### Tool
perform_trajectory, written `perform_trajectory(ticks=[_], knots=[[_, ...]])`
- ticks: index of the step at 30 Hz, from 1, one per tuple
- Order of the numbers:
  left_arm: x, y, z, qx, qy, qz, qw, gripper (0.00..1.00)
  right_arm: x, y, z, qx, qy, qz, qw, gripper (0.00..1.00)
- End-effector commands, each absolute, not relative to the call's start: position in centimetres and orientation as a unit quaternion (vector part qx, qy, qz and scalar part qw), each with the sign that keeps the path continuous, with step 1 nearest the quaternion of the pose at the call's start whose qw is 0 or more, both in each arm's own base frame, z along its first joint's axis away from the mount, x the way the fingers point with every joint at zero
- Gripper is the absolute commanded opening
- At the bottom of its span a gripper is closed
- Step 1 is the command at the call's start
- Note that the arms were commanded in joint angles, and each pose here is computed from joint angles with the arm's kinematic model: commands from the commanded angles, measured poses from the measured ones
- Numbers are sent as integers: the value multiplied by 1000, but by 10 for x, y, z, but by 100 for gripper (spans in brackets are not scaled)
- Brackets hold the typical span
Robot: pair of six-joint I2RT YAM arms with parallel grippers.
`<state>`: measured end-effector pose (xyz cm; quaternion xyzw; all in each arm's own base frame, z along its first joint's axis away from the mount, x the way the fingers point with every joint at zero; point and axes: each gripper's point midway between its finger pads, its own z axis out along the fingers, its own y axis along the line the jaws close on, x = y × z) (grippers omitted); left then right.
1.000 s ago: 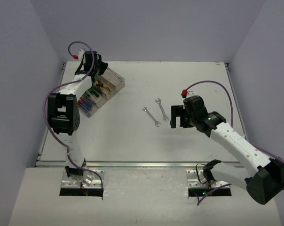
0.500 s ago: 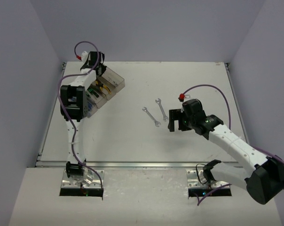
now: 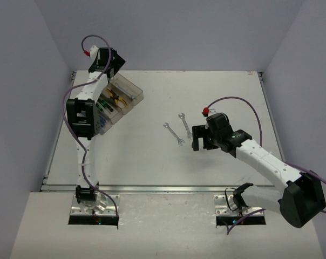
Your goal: Sort the tools into containers
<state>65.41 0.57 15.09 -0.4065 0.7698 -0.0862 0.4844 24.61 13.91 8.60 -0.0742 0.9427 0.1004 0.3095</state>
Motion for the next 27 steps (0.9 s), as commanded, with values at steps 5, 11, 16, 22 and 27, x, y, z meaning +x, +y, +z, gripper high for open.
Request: perform_trajectory(ticks=[5,11,16,22,27], knots=[[551,-28,269,-322,776,-183,510,100,278,154,73,-71,950,86,293,99],[404,-110,218,-206,814,-282,464,100,322,167,46,-117,965,31,234,88],[318,-127,231,-144,815,-281,486,100,364,179,26,-137,975,37,169,80],[258,-110,247,-93,826,-256,493,100,401,186,10,-165,977,4,135,58],[229,-93,253,-53,835,-217,503,100,402,187,-11,-172,980,3,105,45]])
